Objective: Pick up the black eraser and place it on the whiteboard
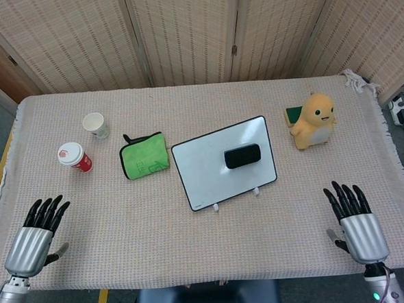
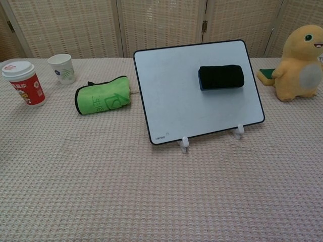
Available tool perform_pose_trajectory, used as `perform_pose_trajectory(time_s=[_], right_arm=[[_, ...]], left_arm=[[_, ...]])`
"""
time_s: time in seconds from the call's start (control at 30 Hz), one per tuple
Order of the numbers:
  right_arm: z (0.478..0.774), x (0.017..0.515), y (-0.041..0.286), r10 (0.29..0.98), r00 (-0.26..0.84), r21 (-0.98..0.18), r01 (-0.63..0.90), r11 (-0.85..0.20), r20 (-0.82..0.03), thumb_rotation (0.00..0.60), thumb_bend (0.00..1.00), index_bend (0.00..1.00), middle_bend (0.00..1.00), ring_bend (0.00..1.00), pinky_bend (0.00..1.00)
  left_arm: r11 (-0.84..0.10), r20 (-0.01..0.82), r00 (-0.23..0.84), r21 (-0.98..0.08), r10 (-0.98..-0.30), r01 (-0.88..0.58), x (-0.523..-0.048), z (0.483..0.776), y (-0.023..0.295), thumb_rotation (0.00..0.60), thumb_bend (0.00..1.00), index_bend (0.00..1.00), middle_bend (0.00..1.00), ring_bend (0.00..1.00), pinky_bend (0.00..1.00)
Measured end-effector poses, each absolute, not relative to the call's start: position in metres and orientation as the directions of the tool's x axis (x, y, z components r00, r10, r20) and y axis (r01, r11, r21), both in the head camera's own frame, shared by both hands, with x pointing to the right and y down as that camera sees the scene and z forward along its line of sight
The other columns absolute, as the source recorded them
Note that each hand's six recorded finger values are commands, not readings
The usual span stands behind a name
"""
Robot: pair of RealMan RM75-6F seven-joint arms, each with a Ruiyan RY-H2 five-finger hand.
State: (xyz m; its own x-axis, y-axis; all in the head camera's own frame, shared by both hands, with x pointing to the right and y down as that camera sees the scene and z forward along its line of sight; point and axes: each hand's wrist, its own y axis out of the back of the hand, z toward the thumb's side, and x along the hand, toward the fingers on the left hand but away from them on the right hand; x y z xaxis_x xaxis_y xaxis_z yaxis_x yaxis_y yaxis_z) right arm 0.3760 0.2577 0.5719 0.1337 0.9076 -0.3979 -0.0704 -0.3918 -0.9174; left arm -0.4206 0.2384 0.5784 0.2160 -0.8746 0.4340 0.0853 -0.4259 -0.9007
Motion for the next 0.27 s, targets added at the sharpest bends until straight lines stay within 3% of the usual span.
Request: perform_pose_trajectory(time_s=[0.27], right_arm=[[0.559, 0.388, 0.276, 0.919, 0.131, -0.929, -0.055, -0.367, -0.371, 0.600, 0.27, 0.00, 0.00, 0.00, 0.00]], left_arm=[[-0.423, 0.439, 0.184, -0.898, -0.879, 0.124, -0.424, 0.582, 0.241, 0.600, 0.24, 0.00, 0.00, 0.00, 0.00]])
